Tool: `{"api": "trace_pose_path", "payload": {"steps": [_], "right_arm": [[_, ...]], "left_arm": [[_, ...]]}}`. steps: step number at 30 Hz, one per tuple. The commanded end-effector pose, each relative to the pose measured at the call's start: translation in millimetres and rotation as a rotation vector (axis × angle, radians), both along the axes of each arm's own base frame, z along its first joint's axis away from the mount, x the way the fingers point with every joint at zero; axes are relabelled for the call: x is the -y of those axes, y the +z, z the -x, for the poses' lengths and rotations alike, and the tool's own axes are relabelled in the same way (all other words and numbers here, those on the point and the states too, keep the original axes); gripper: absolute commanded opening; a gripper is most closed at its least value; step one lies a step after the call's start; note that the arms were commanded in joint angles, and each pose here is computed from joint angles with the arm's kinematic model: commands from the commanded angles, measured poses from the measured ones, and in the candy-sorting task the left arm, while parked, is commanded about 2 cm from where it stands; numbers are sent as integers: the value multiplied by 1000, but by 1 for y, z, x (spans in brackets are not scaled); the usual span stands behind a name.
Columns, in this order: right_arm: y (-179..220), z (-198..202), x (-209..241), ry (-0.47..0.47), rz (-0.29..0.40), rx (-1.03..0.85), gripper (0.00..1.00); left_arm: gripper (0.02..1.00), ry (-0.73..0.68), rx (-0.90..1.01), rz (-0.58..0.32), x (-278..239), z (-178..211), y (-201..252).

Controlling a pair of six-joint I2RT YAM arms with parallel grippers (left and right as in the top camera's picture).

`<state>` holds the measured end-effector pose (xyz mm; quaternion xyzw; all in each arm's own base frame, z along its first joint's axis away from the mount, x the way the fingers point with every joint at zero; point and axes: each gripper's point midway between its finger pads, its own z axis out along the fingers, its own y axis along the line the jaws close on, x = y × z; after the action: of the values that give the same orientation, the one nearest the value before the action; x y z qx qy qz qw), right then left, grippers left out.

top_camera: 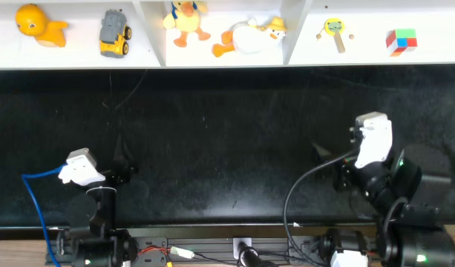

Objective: Store Toys

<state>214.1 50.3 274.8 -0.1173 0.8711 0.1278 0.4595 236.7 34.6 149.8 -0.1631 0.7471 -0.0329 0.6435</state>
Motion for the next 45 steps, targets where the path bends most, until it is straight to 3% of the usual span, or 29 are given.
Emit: {"api": "trace_pose_path", "payload": {"steps": [1, 6, 19, 28, 31, 45], "right_arm": [[-11, -14, 3, -77, 23, 110, 996], [-31, -29, 12, -217, -72, 265, 993], [-115, -21, 12, -284, -291, 367, 996], [-106, -27, 25, -336, -243, 452, 996], [-102, -31, 22, -319, -272, 518, 991], [-103, -31, 23, -322, -273, 516, 993]], "left_arm": [[998, -8, 8, -22, 0, 0, 2], [998, -8, 8, -22, 0, 0, 2], [996, -8, 8, -22, 0, 0, 2], [998, -8, 8, -22, 0, 0, 2], [998, -8, 8, -22, 0, 0, 2], [998, -8, 8, -22, 0, 0, 2]]}}
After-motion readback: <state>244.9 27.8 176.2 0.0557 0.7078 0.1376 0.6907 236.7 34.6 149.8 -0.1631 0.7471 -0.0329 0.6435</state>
